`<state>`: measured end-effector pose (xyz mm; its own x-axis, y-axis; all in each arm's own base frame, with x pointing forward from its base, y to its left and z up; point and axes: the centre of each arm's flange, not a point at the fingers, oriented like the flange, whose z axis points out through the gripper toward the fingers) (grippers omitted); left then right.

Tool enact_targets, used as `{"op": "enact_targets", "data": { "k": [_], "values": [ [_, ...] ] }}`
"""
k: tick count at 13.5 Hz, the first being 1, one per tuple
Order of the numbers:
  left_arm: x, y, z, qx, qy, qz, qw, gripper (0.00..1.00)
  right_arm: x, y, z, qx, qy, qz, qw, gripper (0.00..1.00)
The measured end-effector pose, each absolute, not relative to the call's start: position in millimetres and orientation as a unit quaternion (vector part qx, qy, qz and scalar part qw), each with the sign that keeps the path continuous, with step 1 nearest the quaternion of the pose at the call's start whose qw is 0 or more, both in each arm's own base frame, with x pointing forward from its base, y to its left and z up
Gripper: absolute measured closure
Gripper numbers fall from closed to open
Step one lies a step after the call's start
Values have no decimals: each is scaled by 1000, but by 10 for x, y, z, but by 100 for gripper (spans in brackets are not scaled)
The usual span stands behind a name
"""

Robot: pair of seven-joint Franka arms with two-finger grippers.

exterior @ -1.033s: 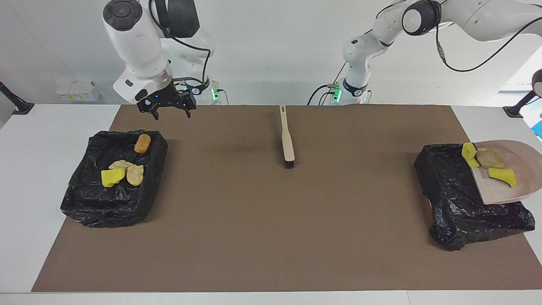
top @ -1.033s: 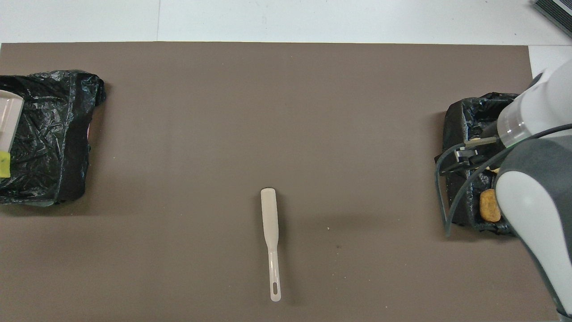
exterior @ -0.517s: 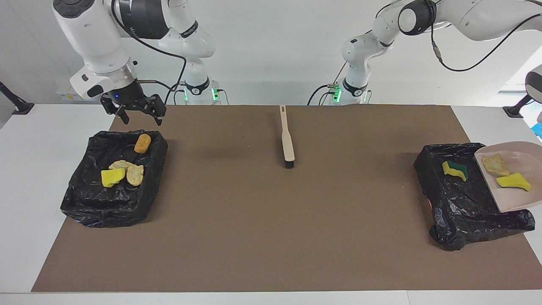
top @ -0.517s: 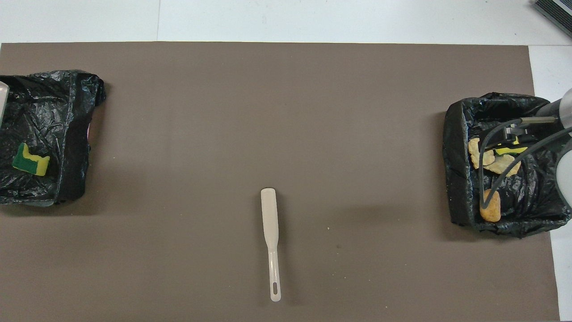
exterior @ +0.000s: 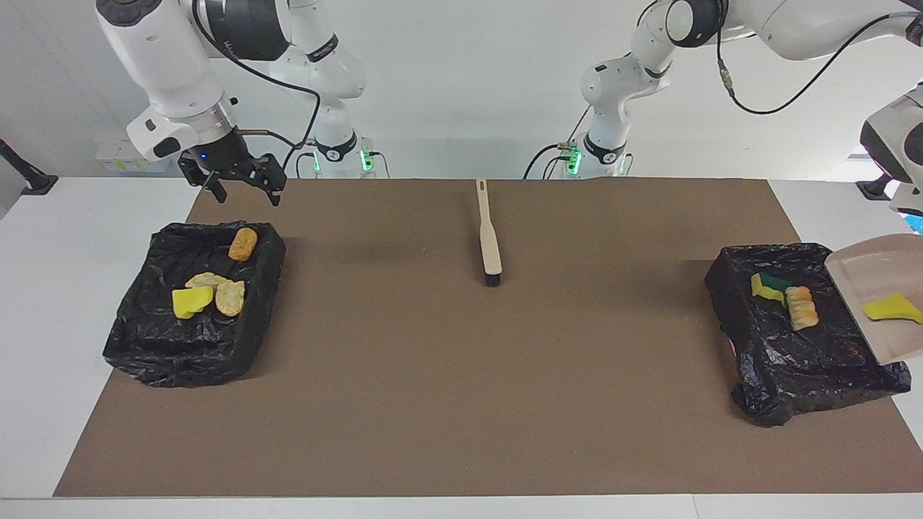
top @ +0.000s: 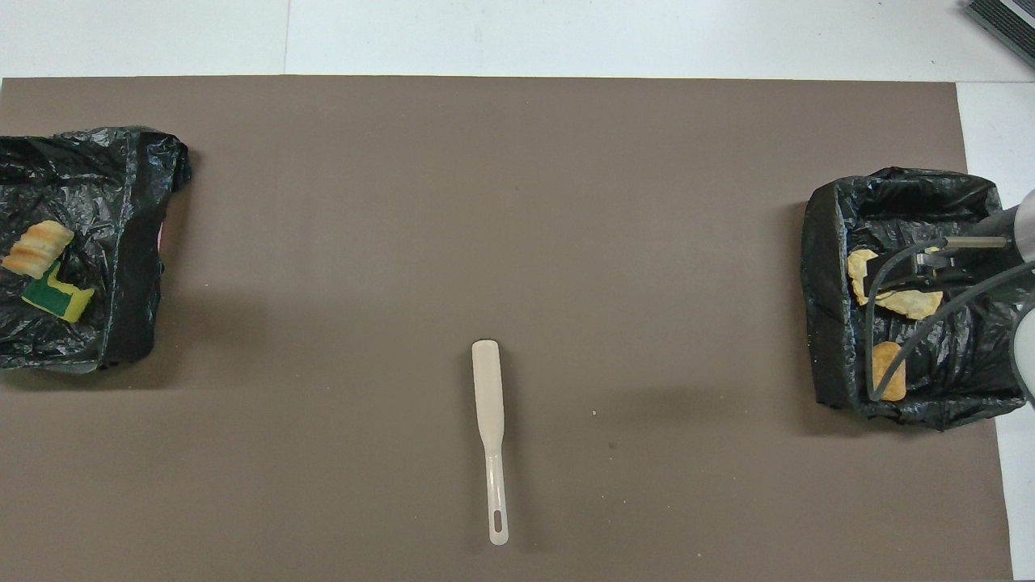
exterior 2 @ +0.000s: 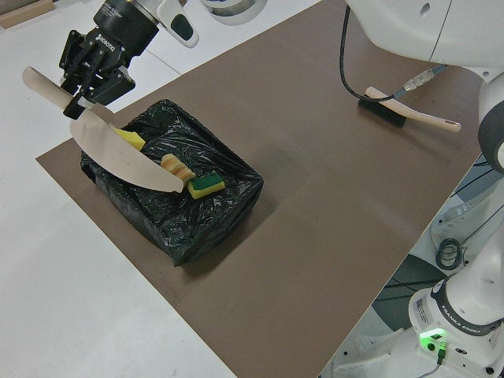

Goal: Sweep and dump trash in bin
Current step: 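Tip the dustpan over the bin nearest the left gripper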

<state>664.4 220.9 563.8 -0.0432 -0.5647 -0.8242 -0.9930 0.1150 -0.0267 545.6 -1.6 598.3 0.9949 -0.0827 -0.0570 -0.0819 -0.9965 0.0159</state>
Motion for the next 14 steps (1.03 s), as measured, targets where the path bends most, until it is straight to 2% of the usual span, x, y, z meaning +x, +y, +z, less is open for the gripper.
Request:
{"op": "enact_targets", "data": {
  "k": [9, 14],
  "values": [
    [6618, 1592, 5753, -556, 600, 384, 428, 67, 5457, 19, 5984, 999, -38, -28, 6, 0],
    [6600, 1400, 5769, -527, 600, 398, 452, 67, 5457, 20, 5984, 999, -38, -28, 6, 0]
  ]
}}
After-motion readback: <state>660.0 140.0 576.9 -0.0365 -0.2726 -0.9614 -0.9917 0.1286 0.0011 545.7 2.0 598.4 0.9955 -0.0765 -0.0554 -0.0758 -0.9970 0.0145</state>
